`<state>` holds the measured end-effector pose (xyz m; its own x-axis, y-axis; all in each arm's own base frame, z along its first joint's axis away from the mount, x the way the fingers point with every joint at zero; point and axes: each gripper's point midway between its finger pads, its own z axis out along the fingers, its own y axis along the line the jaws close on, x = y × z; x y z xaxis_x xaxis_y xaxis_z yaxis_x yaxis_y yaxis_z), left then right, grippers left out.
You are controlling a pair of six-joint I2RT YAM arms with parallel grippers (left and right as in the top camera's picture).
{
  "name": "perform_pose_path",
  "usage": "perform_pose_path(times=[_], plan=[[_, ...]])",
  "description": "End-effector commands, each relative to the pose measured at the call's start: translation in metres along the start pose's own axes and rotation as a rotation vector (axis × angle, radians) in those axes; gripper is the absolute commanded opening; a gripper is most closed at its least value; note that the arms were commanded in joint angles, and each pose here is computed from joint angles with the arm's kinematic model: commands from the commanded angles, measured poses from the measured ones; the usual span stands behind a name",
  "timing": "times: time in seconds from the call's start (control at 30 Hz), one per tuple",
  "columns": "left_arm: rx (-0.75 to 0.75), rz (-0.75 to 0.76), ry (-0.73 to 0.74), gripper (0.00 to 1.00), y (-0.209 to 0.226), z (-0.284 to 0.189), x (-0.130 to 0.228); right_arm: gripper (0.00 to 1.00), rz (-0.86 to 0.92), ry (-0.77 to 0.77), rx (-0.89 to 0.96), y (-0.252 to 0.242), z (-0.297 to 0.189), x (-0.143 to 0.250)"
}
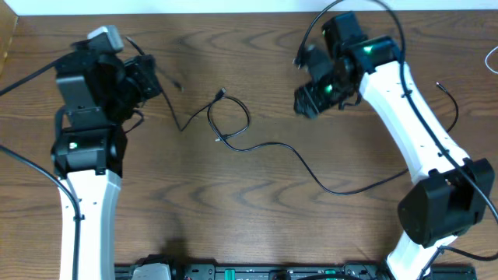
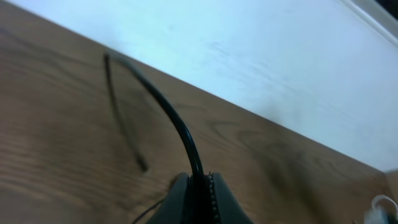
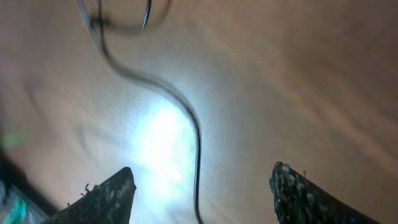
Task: Untangle cables
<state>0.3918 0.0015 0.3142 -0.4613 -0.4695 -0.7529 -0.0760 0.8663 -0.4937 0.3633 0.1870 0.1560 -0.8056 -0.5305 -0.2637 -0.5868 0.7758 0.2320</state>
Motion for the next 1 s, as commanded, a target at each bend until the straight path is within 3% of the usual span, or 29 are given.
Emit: perform_pose_path(times=[0.0,0.33,0.63,0.8,0.97], plan=[[-0.028,-0.036,-0.039,0.07,0.01,-0.009,-0.015,0.66,-0.137,0.096,-0.033,0.005,0.019,0.016],[-0.206,-0.175,-0.045,0.07,0.06,-0.019,-0.014,0.66,-0.104,0.298,-0.101,0.008,0.058,0.073],[-0.293,-0.287,0.134,0.07,0.083,-0.003,0.031,0.62,-0.156,0.346,-0.101,0.019,0.1,0.1],[-0.264,-0.303,0.183,0.07,0.081,0.004,0.041,0.59,-0.222,0.335,-0.008,0.016,0.122,0.102],[-0.262,-0.305,0.202,0.07,0.079,0.005,0.045,0.58,-0.248,0.208,0.152,0.0,0.141,0.071]])
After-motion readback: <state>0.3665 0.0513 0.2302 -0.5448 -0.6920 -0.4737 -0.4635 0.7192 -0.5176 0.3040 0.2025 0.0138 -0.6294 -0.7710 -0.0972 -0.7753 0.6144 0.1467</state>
